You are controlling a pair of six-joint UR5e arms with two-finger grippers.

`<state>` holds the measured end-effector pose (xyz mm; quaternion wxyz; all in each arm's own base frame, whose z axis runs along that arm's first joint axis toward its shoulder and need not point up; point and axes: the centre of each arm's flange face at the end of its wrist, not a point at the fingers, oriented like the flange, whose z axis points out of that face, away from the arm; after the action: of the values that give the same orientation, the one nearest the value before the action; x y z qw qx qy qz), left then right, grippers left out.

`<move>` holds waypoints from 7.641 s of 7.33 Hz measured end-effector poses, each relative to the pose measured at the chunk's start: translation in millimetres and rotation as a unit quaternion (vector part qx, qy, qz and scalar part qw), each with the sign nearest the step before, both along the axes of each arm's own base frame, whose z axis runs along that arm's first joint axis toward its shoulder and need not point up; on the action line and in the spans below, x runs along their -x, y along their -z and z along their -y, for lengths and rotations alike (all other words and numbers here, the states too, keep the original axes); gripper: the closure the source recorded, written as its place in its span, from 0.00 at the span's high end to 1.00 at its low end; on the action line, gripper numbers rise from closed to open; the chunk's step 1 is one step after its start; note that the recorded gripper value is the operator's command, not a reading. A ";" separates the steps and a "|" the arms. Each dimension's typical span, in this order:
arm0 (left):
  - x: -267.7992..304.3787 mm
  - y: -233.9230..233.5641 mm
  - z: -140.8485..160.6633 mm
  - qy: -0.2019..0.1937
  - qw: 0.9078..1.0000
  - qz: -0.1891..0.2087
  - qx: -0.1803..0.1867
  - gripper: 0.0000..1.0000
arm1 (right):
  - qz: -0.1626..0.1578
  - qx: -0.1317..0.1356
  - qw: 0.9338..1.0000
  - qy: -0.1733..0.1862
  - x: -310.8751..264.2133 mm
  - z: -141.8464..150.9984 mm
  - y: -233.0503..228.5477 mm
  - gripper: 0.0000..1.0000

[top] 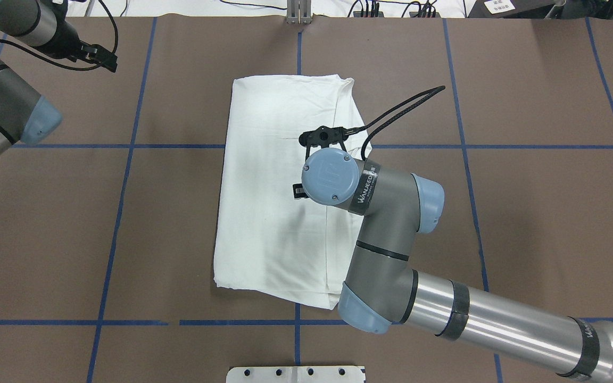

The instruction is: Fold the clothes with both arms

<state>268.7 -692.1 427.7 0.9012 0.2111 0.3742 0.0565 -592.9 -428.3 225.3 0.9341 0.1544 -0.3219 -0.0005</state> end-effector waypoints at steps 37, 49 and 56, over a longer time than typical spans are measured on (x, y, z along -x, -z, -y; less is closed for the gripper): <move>-143.0 106.9 -291.1 -0.001 0.955 -0.230 0.185 1.00 | 0.186 0.083 0.979 -0.008 -128.2 -152.6 -47.7 1.00; -249.6 93.6 -410.8 0.003 0.941 -0.245 0.234 0.79 | 0.209 0.091 0.973 -0.038 -119.6 -176.9 -51.6 1.00; -255.3 103.9 -420.3 -0.010 0.939 -0.251 0.236 0.00 | 0.208 0.106 0.971 -0.050 -112.2 -186.2 -53.6 1.00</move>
<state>524.0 -271.8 323.7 0.8011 -0.0040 0.5932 -0.0791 -480.7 -242.1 278.9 0.8563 0.0668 -0.4996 0.1130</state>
